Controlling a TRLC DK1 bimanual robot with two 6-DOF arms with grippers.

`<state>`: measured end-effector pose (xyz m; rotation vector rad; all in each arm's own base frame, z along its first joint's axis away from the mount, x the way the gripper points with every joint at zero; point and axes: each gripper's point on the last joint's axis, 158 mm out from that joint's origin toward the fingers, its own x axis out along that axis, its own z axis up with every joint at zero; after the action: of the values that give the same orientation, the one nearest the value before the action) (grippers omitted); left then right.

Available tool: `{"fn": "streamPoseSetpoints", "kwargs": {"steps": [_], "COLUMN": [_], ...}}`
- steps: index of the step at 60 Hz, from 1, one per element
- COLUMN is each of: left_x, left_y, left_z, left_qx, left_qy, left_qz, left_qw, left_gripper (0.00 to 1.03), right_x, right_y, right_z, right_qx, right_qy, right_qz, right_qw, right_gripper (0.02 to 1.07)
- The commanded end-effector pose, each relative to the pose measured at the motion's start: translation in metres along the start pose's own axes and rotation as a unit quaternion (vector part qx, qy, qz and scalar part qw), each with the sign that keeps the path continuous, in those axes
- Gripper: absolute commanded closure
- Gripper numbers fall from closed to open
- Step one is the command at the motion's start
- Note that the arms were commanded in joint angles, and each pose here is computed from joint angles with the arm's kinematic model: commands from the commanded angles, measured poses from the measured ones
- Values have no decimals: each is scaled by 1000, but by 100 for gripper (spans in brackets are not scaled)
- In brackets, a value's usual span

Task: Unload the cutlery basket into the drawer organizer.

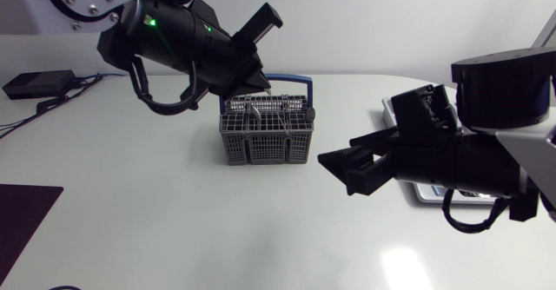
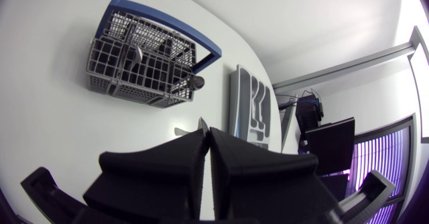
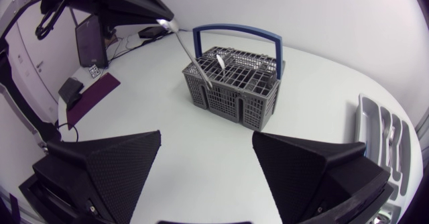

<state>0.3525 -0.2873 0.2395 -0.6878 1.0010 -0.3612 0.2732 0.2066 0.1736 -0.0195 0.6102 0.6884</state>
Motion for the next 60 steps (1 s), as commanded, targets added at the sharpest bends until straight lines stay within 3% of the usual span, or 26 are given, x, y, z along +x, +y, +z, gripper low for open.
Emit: {"fn": "streamPoseSetpoints", "kwargs": {"steps": [1, 11, 19, 42, 60], "left_x": [13, 20, 24, 39, 36], "left_y": [7, 8, 10, 7, 2], "left_z": [-13, -29, -38, -64, -69], "left_qx": [-31, -34, -38, -58, -69], "left_qy": [31, 63, 85, 148, 165], "left_qz": [3, 12, 19, 13, 4], "left_qw": [999, 997, 995, 987, 984], "left_gripper": [99, 99, 99, 99, 99], "right_x": [2, 14, 20, 51, 71], "right_y": [1, -1, 0, 19, 12], "right_z": [5, 6, 5, 0, 3], "right_qx": [-38, -73, -149, -231, -245], "right_qy": [4, 10, 11, -3, -11], "right_qz": [5, 7, 1, -10, -18], "right_qw": [999, 997, 989, 973, 969], "right_gripper": [9, 10, 10, 17, 48]}}
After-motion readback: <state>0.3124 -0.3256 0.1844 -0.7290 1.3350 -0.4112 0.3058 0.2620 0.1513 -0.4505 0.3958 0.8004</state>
